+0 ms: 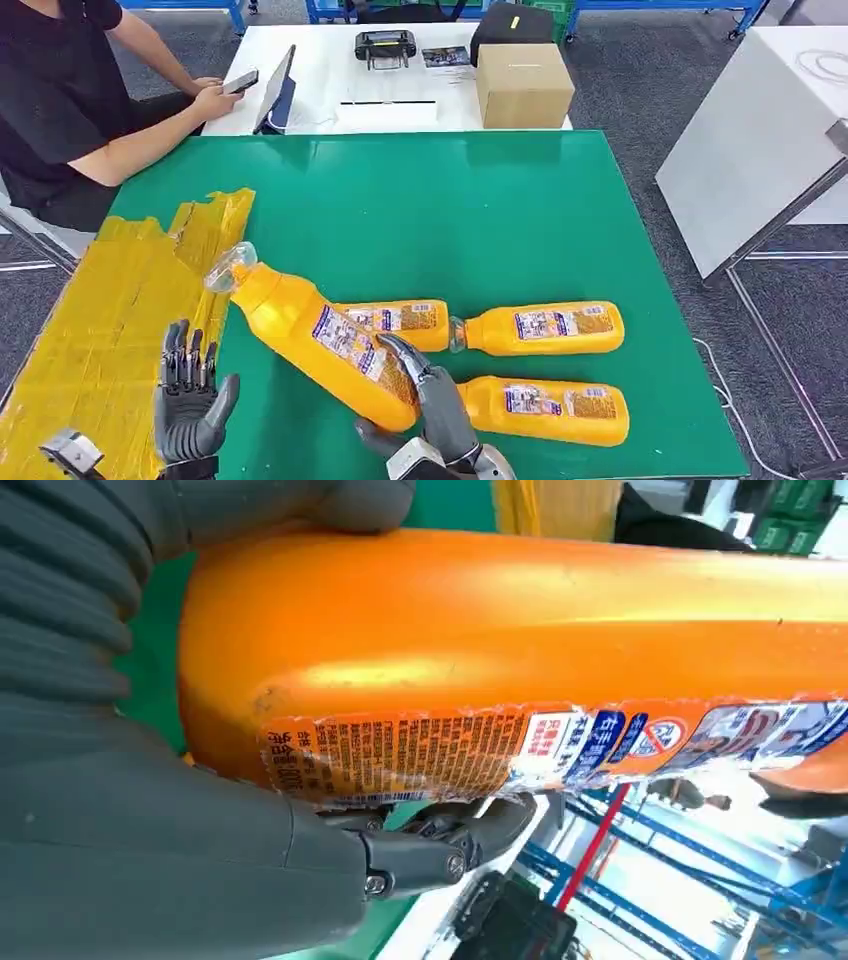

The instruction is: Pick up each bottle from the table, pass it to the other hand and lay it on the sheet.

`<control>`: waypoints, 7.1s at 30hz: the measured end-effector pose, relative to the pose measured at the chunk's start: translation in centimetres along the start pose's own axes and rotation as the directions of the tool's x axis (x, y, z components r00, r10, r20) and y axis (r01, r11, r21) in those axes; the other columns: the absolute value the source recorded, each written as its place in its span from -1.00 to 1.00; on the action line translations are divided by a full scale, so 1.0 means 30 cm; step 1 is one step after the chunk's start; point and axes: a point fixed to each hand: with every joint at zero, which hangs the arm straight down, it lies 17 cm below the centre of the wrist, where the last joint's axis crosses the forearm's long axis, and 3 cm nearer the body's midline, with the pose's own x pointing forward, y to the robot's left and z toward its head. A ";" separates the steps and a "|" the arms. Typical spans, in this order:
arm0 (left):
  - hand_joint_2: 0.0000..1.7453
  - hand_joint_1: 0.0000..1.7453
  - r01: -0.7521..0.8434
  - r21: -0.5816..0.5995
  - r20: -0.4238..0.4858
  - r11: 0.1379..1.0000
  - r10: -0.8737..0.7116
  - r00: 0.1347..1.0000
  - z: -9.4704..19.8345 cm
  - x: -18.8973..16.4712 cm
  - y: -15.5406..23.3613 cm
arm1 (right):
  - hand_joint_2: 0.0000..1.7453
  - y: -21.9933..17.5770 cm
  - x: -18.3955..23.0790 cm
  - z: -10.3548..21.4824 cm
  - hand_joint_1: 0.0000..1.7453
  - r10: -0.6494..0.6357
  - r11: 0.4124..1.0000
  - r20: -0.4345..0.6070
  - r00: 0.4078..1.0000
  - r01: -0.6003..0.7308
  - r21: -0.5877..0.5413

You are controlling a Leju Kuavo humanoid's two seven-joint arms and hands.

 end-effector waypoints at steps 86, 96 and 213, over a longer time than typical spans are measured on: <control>1.00 1.00 0.997 0.065 0.401 -0.043 -0.914 -0.066 -0.255 0.129 0.029 | 1.00 -0.153 -0.044 -0.407 -1.00 0.288 0.944 0.046 0.957 -0.291 0.154; 1.00 1.00 0.956 -0.150 0.431 -0.253 -0.887 -0.167 -0.207 -0.146 0.174 | 1.00 -0.122 -0.211 -0.455 -1.00 0.293 0.910 -0.058 0.954 -0.259 0.325; 1.00 -1.00 0.106 -0.419 0.004 0.902 -0.115 0.993 -0.077 0.021 -0.244 | 1.00 0.145 0.037 -0.374 1.00 0.110 0.981 0.077 0.991 -0.120 0.153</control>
